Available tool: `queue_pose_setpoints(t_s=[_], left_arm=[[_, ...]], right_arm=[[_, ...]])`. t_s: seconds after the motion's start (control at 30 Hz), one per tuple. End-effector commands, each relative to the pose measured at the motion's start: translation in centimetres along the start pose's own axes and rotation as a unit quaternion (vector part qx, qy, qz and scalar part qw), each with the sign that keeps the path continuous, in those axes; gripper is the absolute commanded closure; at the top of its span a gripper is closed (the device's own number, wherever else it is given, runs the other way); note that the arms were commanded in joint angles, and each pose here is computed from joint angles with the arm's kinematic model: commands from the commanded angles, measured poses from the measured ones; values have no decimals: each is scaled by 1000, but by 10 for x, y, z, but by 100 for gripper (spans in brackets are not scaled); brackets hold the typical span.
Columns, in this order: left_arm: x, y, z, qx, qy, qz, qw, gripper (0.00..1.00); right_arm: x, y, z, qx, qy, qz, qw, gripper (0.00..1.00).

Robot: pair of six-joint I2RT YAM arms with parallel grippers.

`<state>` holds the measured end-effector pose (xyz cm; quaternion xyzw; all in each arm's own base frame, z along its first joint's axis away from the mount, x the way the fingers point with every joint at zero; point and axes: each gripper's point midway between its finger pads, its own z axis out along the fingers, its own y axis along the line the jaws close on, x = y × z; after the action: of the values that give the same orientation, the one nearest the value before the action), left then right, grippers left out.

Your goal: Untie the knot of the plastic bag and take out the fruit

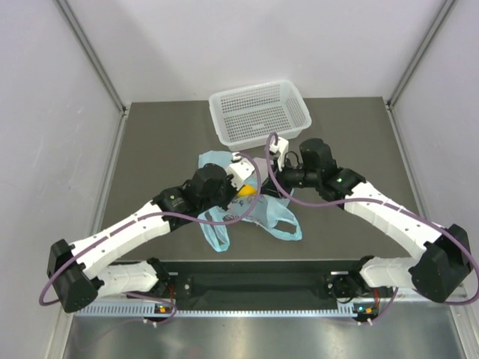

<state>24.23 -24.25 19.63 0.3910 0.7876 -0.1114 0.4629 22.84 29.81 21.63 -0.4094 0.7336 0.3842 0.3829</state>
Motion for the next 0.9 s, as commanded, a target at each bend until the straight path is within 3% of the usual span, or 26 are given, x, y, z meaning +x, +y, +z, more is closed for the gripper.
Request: queue_pose_setpoints(t_s=[0.0,0.07,0.2,0.3,0.37,0.43,0.63,0.87], left_arm=[[-24,7,-8,-20,-40,-23,999,100],[-30,5,-11,-14,-50,-46,998,100],[-44,-8,-19,18,-74,-99,992,100],[-54,-24,-22,53,-91,-138,985,100],[-60,-37,-24,76,-101,-161,979,100],[-61,-49,-26,94,-105,-183,973,100],[-63,-76,-31,140,-122,-243,952,100],[-77,-121,-21,229,-138,-282,921,100]], right_arm=[[-15,-5,-12,24,-36,2,999,79],[-5,-14,-14,54,-29,16,998,64],[19,-25,-17,102,-18,54,993,62],[37,-32,-21,137,-17,74,988,65],[51,-45,-28,188,-15,96,977,78],[62,-68,-45,275,-12,117,954,100],[54,-110,-88,422,-39,130,897,100],[13,-146,-136,504,-90,136,848,100]])
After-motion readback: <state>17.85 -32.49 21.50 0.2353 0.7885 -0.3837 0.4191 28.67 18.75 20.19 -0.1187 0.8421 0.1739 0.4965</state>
